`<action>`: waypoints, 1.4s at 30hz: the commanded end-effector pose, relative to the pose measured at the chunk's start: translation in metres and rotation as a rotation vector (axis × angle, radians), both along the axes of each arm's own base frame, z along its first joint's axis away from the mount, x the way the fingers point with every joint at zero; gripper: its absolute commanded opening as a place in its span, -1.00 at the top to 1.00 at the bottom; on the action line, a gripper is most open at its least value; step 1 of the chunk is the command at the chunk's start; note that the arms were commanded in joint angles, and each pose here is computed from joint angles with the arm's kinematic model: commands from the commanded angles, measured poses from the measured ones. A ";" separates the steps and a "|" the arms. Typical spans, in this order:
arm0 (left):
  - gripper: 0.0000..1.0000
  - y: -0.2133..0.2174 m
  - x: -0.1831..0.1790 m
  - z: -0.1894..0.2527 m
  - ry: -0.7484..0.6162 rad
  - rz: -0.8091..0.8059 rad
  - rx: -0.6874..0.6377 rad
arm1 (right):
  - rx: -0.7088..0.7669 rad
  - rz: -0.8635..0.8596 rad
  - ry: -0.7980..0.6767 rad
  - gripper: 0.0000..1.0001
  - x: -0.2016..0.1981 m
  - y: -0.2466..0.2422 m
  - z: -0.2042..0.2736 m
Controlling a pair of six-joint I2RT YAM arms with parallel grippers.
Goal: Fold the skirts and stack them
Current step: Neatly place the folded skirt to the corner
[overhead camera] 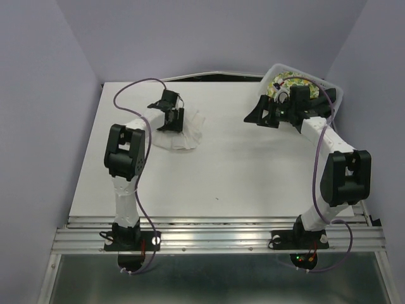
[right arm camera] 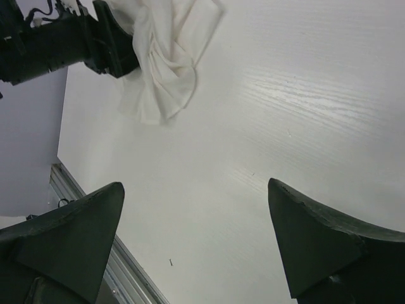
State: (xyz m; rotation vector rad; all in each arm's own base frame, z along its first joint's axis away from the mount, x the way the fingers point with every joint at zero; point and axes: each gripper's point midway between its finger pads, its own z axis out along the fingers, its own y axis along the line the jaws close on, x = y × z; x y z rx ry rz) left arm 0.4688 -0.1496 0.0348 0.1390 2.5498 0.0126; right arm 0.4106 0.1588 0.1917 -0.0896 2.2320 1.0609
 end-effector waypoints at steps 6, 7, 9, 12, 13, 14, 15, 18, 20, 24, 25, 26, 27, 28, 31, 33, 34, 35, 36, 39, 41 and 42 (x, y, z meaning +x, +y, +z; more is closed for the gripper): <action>-0.57 0.152 0.036 0.001 0.069 -0.065 0.204 | -0.031 0.005 -0.023 -1.00 0.007 -0.006 -0.006; -0.57 0.159 0.043 0.002 0.065 -0.066 0.206 | -0.031 0.006 -0.020 -1.00 0.007 -0.006 -0.007; -0.56 0.180 0.064 0.007 0.035 -0.027 0.215 | -0.038 0.008 -0.019 -1.00 0.006 -0.006 -0.010; -0.52 0.208 0.084 0.005 0.035 0.042 0.204 | -0.050 0.004 -0.020 -1.00 0.006 -0.008 -0.012; -0.51 0.212 0.088 0.005 0.031 0.053 0.201 | -0.053 0.004 -0.019 -1.00 0.006 -0.008 -0.013; -0.51 0.217 0.091 0.004 0.027 0.068 0.199 | -0.057 0.003 -0.018 -1.00 0.006 -0.009 -0.014; -0.51 0.218 0.095 0.003 0.019 0.074 0.196 | -0.058 0.004 -0.017 -1.00 0.006 -0.009 -0.014; -0.51 0.223 0.096 0.001 0.018 0.103 0.202 | -0.063 0.007 -0.020 -1.00 0.005 -0.009 -0.014; -0.50 0.228 0.089 -0.006 0.038 0.132 0.181 | -0.066 0.007 -0.023 -1.00 0.005 -0.009 -0.012; -0.53 0.242 0.075 -0.011 0.045 0.185 0.162 | -0.067 0.014 -0.029 -1.00 0.003 -0.009 -0.011; -0.61 0.247 0.074 -0.009 0.042 0.190 0.166 | -0.066 0.017 -0.028 -1.00 0.002 -0.009 -0.011; -0.64 0.247 0.074 -0.008 0.043 0.174 0.174 | -0.065 0.018 -0.031 -1.00 0.002 -0.009 -0.010; -0.66 0.248 0.076 -0.004 0.028 0.177 0.175 | -0.065 0.019 -0.034 -1.00 0.002 -0.009 -0.009; -0.69 0.248 0.075 0.006 0.005 0.161 0.182 | -0.066 0.019 -0.043 -1.00 0.003 -0.009 -0.006; -0.82 0.239 0.092 0.056 -0.116 0.081 0.174 | -0.079 0.013 -0.086 -1.00 0.008 -0.011 0.010; -0.94 0.237 0.109 0.111 -0.225 0.041 0.211 | -0.089 0.004 -0.129 -1.00 0.013 -0.012 0.027; -0.96 0.235 0.114 0.133 -0.267 0.032 0.224 | -0.093 0.002 -0.131 -1.00 0.013 -0.013 0.027; -0.97 0.235 0.117 0.153 -0.303 0.026 0.236 | -0.093 0.000 -0.154 -1.00 0.017 -0.013 0.038; -0.97 0.236 0.117 0.176 -0.336 0.027 0.249 | -0.098 0.000 -0.166 -1.00 0.017 -0.013 0.043; -0.97 0.237 0.116 0.246 -0.461 0.028 0.280 | -0.125 -0.020 -0.231 -1.00 0.022 -0.018 0.068; -0.97 0.232 0.103 0.294 -0.555 0.024 0.291 | -0.148 -0.042 -0.286 -1.00 0.022 -0.022 0.087; -0.97 0.226 0.089 0.324 -0.621 0.020 0.287 | -0.177 -0.068 -0.322 -1.00 0.025 -0.028 0.098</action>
